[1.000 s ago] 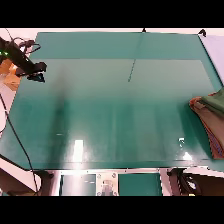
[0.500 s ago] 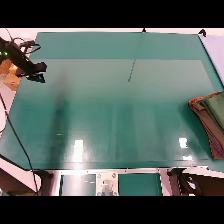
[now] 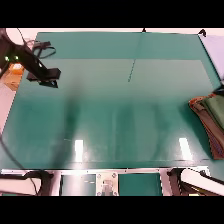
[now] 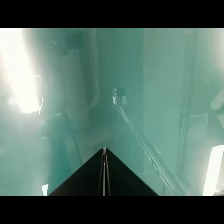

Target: Fold the shirts.

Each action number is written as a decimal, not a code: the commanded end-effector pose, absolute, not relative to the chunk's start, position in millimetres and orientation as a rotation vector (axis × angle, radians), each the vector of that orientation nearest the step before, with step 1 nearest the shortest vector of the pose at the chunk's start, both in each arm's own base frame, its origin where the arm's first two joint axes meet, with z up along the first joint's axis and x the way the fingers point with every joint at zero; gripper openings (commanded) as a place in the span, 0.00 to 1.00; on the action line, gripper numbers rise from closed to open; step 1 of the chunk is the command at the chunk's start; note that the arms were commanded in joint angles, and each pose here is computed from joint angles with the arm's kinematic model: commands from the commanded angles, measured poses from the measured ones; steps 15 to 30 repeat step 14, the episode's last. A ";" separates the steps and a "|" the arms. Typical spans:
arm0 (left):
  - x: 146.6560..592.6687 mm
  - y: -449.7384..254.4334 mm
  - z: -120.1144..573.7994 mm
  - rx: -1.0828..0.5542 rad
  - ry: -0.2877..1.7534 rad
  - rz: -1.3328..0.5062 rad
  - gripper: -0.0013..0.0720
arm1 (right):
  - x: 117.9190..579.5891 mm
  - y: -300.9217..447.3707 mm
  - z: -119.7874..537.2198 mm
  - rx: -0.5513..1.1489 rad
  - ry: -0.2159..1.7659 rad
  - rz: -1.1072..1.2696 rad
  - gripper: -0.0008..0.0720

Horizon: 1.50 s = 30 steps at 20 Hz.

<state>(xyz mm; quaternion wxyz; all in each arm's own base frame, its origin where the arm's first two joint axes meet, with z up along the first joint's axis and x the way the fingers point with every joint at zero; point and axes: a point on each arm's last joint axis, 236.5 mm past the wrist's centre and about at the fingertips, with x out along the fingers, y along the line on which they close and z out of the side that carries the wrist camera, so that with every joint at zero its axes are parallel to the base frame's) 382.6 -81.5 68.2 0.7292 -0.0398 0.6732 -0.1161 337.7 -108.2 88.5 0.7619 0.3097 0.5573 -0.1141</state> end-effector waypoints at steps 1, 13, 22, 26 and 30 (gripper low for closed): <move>322.6 -112.4 59.7 -0.076 1.456 -0.279 0.05 | 306.8 -1.4 37.0 0.512 1.291 -0.024 0.03; 260.7 -121.5 51.6 -0.101 1.519 -0.301 0.05 | 245.9 75.3 -16.3 0.396 1.417 0.152 0.03; 260.8 -121.4 51.6 -0.101 1.519 -0.301 0.05 | 245.9 75.3 -16.2 0.396 1.417 0.153 0.03; 260.8 -121.4 51.6 -0.101 1.519 -0.301 0.05 | 245.9 75.3 -16.2 0.396 1.417 0.153 0.03; 260.8 -121.4 51.6 -0.101 1.519 -0.301 0.05 | 245.9 75.3 -16.2 0.396 1.417 0.153 0.03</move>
